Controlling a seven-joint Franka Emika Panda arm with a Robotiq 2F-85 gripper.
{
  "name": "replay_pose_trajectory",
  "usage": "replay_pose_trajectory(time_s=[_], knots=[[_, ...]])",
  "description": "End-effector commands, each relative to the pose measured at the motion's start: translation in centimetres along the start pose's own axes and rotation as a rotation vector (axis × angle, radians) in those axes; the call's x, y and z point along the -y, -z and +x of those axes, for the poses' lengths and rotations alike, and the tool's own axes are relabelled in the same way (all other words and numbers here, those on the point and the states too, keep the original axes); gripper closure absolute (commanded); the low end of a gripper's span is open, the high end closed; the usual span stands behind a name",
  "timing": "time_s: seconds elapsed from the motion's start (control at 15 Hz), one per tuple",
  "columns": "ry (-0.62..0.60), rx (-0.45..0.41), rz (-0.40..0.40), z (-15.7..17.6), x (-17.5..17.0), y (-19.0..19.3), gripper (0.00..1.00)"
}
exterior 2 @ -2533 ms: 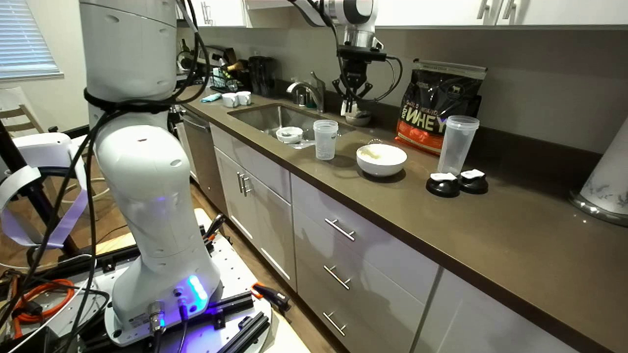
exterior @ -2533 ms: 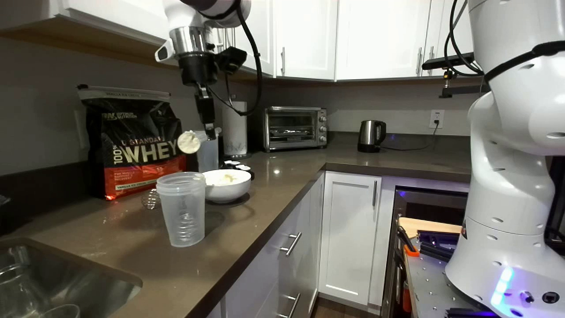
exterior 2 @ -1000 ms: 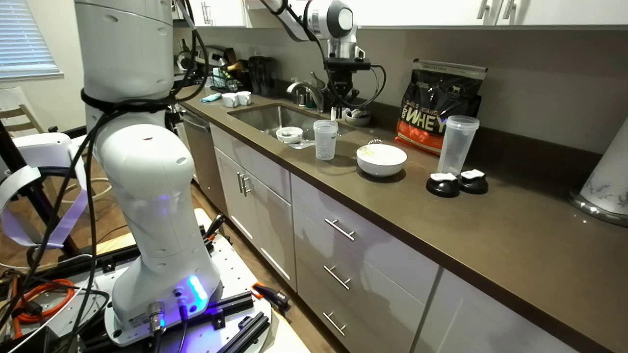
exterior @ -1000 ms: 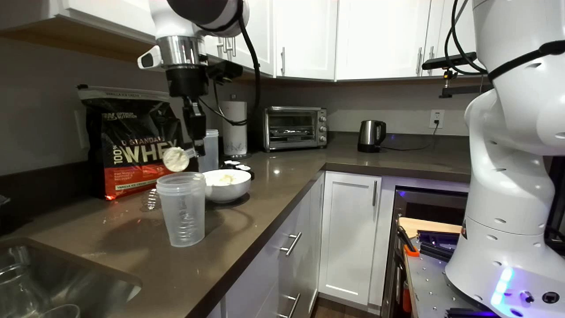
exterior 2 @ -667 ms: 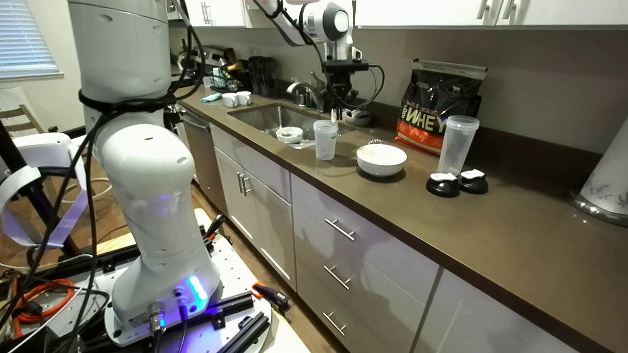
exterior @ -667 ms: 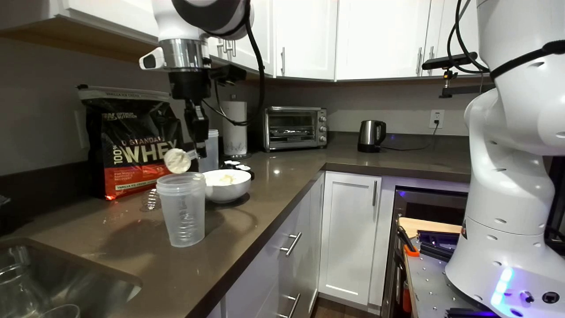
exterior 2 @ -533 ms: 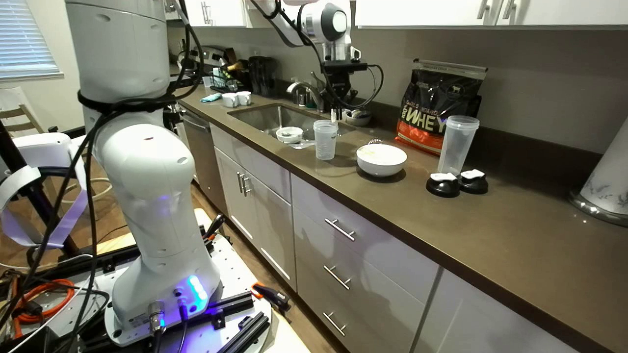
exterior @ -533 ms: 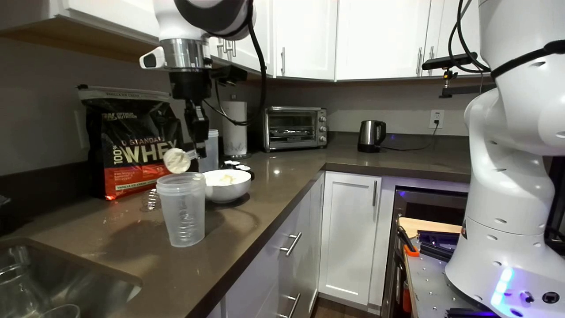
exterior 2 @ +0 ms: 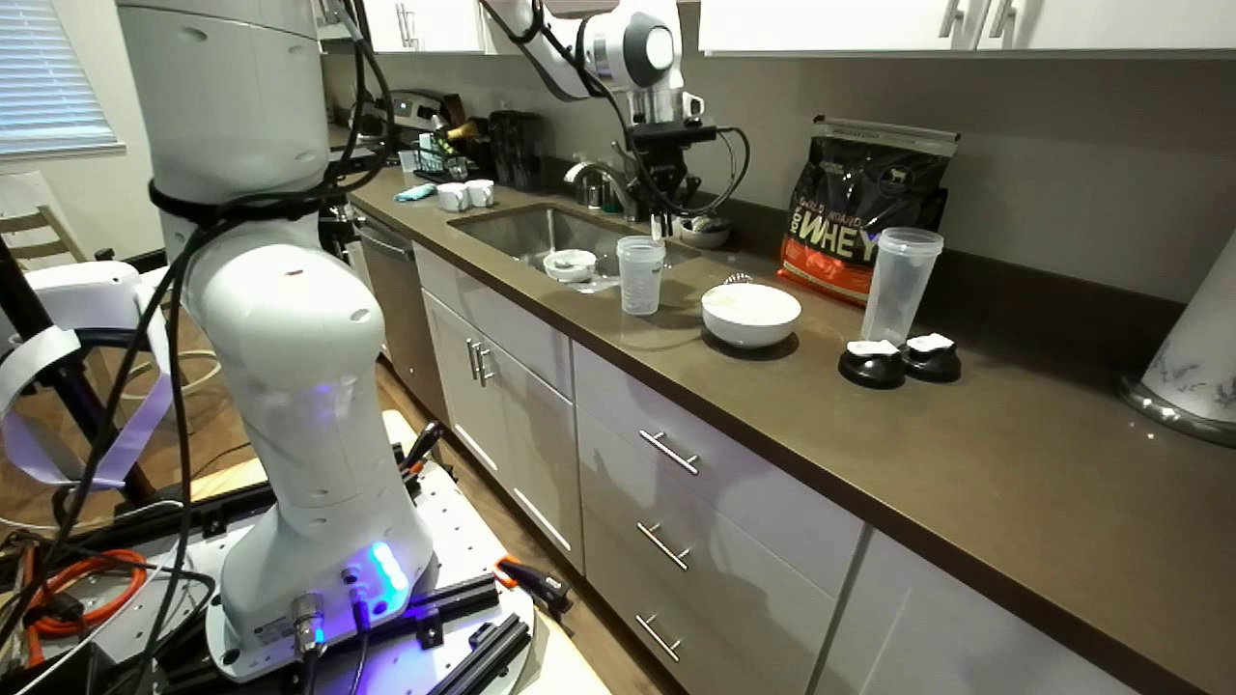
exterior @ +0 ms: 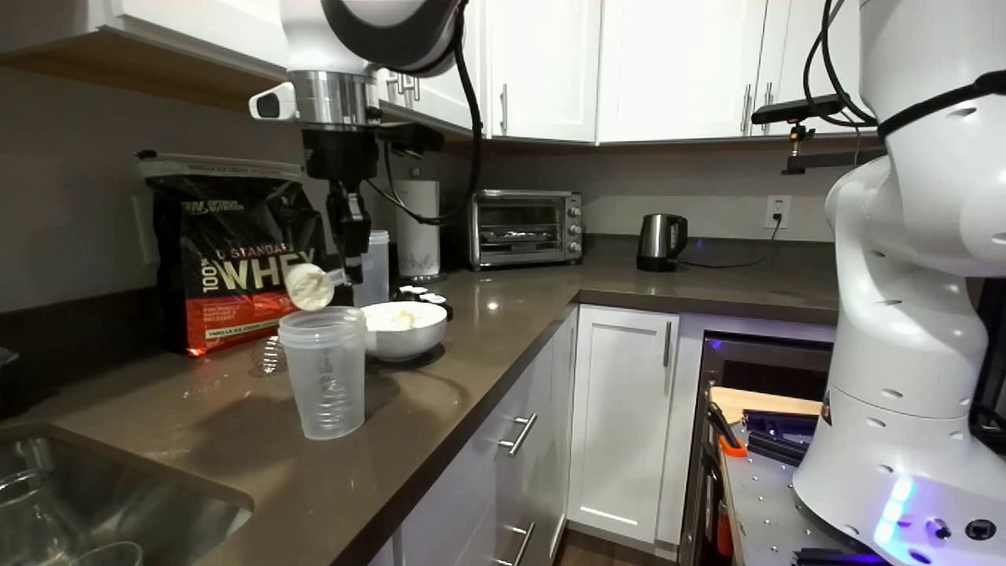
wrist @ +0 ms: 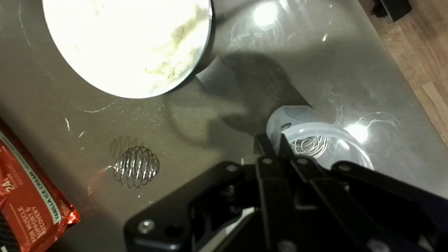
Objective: Use the measuring spoon to transfer one spoon of contents from the bowl to the cup at the left
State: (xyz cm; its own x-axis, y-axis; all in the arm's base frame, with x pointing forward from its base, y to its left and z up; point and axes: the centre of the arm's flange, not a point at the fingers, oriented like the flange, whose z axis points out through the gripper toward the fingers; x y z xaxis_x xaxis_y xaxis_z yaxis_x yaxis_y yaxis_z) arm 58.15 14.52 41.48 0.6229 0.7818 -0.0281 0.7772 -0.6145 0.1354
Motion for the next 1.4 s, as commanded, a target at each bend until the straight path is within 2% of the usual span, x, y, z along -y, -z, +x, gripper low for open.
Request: replay_pose_trajectory(time_s=[0.0, 0.6, 1.33], knots=[[-0.011, -0.012, -0.043, -0.7, 1.3, 0.2, 0.99], [0.009, -0.030, -0.123, -1.1, 2.8, -0.5, 0.99], [0.025, -0.052, -0.163, -2.3, 4.2, -0.1, 0.99]])
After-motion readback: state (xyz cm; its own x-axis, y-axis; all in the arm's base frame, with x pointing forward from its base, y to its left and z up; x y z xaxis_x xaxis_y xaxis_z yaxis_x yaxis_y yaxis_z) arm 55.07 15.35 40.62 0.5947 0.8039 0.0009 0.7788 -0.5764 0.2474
